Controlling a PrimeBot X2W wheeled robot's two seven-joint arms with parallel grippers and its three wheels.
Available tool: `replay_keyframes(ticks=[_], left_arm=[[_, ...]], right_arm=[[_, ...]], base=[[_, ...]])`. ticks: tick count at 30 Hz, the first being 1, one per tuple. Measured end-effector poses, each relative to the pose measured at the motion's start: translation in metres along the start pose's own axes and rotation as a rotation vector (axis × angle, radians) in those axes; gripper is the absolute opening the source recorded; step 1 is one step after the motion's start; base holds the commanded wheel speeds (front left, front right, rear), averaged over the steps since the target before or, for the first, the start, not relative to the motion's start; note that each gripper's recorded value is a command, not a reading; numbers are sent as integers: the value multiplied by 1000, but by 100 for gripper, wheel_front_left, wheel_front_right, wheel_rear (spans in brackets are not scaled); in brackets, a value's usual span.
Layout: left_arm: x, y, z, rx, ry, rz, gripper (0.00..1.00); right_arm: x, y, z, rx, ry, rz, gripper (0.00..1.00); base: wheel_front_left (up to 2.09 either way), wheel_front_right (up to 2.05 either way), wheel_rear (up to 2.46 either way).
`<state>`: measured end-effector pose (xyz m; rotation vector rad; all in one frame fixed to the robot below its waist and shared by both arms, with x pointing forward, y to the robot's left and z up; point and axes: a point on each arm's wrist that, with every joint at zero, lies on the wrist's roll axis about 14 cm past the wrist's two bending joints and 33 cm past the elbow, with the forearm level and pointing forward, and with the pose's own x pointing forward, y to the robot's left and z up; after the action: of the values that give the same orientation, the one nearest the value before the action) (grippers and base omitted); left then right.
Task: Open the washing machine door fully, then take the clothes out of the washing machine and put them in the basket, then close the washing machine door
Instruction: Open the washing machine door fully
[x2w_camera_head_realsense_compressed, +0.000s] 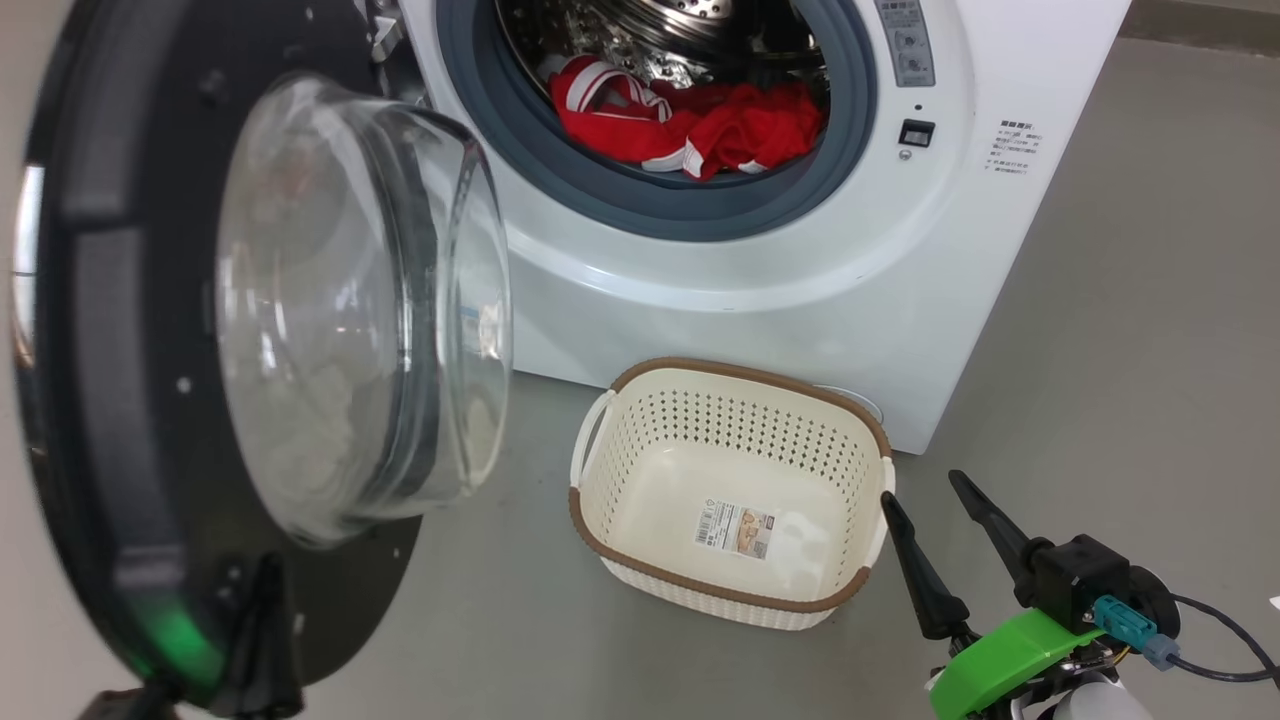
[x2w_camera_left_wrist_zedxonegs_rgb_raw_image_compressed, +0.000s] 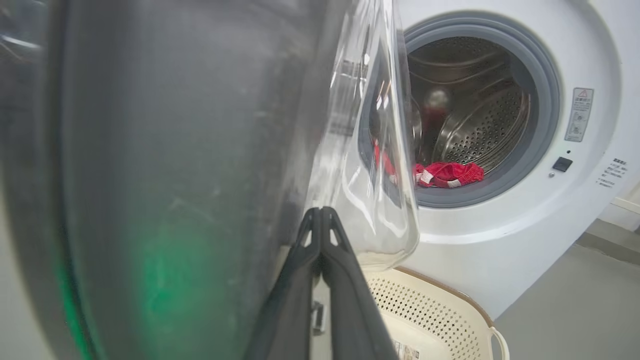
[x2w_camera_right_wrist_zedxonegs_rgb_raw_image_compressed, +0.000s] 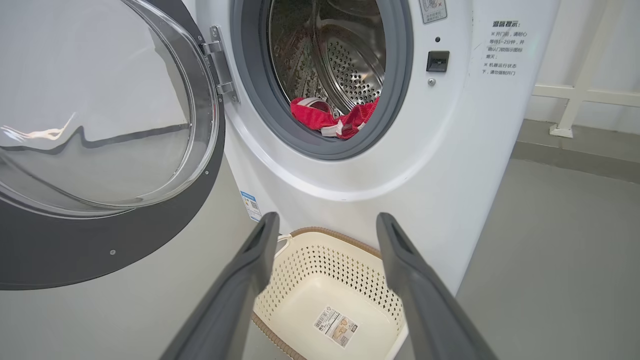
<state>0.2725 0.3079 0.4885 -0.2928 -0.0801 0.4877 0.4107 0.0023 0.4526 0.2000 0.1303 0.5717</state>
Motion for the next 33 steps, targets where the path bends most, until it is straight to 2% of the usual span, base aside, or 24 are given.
replay_keyframes(ticks=[16,33], left_arm=[[38,75,33,103,-86,234,0],[78,126,56,174,-111,401,0]], right_arm=[[0,-14,-10,17,20,-31,100],[12,-39,-15,6,24,-64,100]], base=[[0,0,0],[0,0,0]])
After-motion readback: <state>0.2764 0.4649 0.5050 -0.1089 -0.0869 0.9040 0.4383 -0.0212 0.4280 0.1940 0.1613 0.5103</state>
